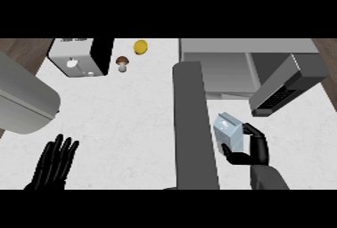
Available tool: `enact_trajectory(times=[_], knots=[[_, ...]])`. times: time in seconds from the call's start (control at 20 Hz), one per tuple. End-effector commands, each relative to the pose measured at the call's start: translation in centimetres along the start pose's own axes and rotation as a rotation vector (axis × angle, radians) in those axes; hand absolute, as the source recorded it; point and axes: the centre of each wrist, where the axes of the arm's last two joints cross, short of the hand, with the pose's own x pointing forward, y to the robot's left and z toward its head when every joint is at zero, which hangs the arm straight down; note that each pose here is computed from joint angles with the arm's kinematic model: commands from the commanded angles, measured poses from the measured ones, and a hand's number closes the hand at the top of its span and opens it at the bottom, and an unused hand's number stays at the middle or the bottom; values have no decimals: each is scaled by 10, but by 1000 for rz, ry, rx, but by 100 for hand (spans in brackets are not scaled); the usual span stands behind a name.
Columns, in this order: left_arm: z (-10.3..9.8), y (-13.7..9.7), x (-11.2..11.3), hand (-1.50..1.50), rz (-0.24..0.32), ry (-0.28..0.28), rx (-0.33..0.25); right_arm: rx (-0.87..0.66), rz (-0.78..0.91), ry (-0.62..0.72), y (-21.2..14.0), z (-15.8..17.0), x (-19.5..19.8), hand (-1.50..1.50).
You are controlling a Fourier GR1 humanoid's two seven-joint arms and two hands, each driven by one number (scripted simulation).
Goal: Pick up the milk, place it into the microwave and close the microwave
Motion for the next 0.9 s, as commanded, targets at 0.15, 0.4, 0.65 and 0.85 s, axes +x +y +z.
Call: enact_trajectory(times=[0.15,0.4,0.65,0.85], knots=[[3,19,5,-150,-2,9,17,15,-51,-114,29,-15,20,150],[-6,40,-7,-150,5,-1,20,-35,43,-131,37,-43,45,150],[9,33,-14,-150,2,25,12,-82,65,-102,46,-54,69,150],[12,20,-4,-150,19,18,16,-89,110,-62,41,-90,70,150]])
